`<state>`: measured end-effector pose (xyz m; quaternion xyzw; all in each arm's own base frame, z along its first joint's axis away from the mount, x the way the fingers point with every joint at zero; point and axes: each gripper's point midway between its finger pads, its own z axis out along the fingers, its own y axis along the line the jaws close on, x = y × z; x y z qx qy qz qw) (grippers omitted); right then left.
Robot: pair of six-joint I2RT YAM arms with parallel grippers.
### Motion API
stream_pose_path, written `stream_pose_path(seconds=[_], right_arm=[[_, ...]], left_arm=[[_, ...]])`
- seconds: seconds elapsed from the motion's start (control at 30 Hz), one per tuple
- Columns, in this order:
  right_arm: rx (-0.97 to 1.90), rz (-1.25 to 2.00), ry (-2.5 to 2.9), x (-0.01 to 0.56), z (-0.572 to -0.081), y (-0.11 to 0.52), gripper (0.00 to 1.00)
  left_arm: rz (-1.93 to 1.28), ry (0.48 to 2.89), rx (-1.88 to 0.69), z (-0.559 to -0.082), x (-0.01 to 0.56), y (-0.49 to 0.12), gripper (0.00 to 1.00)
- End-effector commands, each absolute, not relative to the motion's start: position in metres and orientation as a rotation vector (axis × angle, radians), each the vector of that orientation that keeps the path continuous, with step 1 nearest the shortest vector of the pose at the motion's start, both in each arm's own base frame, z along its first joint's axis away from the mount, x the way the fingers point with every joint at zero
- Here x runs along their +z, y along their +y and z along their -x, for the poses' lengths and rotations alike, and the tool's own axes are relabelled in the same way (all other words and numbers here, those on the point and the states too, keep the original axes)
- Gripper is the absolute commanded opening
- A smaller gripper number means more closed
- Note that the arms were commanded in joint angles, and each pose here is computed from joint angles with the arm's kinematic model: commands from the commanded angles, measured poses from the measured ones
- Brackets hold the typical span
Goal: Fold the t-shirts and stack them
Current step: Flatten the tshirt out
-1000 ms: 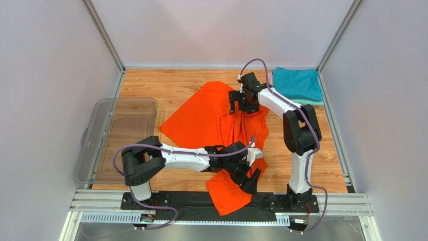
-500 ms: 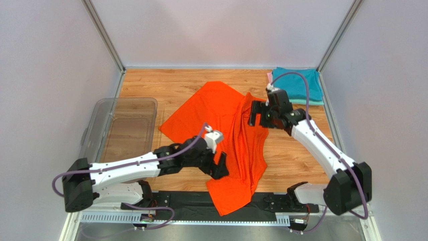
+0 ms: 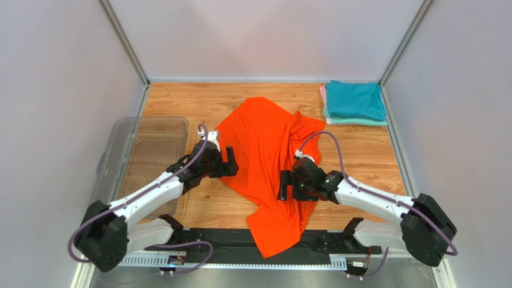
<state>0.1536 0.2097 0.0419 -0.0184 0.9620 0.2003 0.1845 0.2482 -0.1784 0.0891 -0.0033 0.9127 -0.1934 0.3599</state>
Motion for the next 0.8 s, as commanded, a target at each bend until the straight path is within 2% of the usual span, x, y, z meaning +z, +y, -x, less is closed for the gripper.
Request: stream_pose_path(seconds=[0.0,0.2,0.43,0.5,0.77], right_arm=[[0.508,-0.064,2.656,0.036,-0.175,0.213,1.0],[0.29,-0.172,2.696,0.014,-0.193,0.181,1.0],[0.157,-0.213,2.715,0.006,-0.214,0.153,1.0],[0.132,-0.22,2.721,0.004,-0.22,0.147,1.0],[0.009,-0.383,2.728,-0.002,-0.274,0.097,1.0]], left_arm=[[0.092,2.35,-0.567,-0.269,0.089,-0.181,1.0],[0.12,2.403,-0.508,-0.281,0.06,-0.173,1.0],[0.087,2.498,-0.594,-0.28,0.035,-0.19,1.0],[0.069,2.543,-0.615,-0.278,0.028,-0.196,0.97],[0.116,2.678,-0.834,-0.23,0.011,-0.211,0.9]])
